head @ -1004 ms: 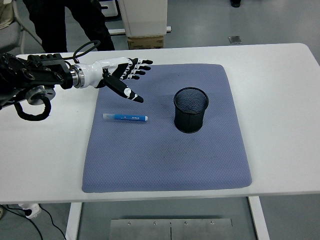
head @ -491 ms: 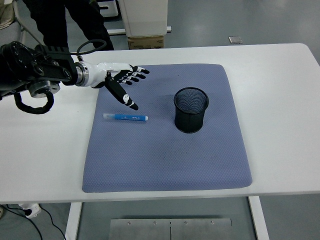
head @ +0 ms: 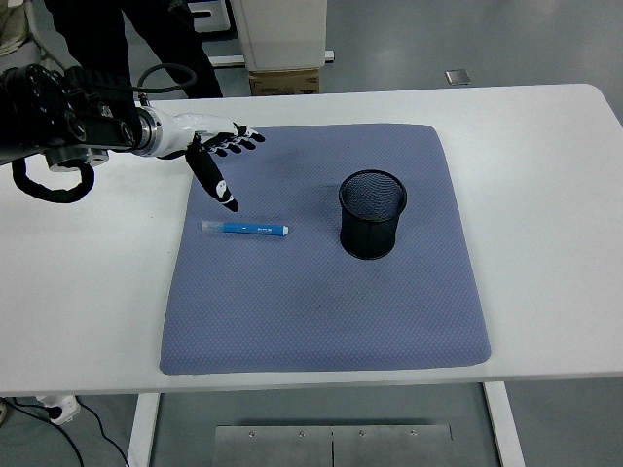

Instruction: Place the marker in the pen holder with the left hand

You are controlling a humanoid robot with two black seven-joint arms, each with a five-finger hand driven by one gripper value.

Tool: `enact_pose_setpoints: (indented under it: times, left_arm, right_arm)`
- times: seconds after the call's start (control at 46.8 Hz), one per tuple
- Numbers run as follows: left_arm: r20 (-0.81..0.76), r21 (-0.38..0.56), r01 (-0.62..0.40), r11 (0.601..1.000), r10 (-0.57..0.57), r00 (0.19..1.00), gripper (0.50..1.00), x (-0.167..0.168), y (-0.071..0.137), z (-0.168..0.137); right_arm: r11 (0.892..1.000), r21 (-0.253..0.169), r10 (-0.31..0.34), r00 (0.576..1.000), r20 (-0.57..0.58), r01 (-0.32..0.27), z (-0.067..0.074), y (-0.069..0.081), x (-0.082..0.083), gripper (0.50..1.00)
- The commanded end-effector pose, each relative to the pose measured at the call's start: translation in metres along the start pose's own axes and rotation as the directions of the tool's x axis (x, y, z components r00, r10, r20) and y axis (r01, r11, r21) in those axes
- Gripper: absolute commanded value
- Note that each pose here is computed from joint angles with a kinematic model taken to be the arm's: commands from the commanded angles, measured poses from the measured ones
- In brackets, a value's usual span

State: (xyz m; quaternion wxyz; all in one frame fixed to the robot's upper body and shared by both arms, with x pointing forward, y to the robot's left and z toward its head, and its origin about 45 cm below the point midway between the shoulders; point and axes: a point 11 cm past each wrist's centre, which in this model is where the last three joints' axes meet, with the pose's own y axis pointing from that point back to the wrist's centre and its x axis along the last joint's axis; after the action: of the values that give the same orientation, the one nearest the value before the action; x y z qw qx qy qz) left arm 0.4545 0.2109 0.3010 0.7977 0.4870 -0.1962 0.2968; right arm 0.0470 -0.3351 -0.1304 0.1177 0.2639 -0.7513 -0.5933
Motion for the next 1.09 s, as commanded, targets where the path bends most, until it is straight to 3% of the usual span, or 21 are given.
enact_pose_setpoints:
  times: [0.0,0.299,0.449,1.068]
  left_arm:
    - [0.029,0.012,0.001,1.0,-0.002,1.0,1.0,0.002,0.001,0.003]
    - [0.13,0.081,0.075,0.994,-0.085,0.988,1.0,-0.011,-0.004,0.009]
    - [0.138,0.107,0.064,0.992,-0.078,0.987,1.0,-0.009,-0.003,0.001]
    - [0.045,0.07,0.084,0.994,-0.087,0.995,1.0,-0.03,-0.021,-0.007]
  right_arm:
    - [1.0,0.0,0.001,1.0,0.0,-0.001,0.0,0.0,0.0,1.0]
    - [1.0,0.0,0.001,1.0,0.0,-0.001,0.0,0.0,0.0,1.0]
    - [1.0,0.0,0.001,1.0,0.0,-0.001,0.0,0.0,0.0,1.0]
    - [1.0,0.0,0.001,1.0,0.0,-0.001,0.0,0.0,0.0,1.0]
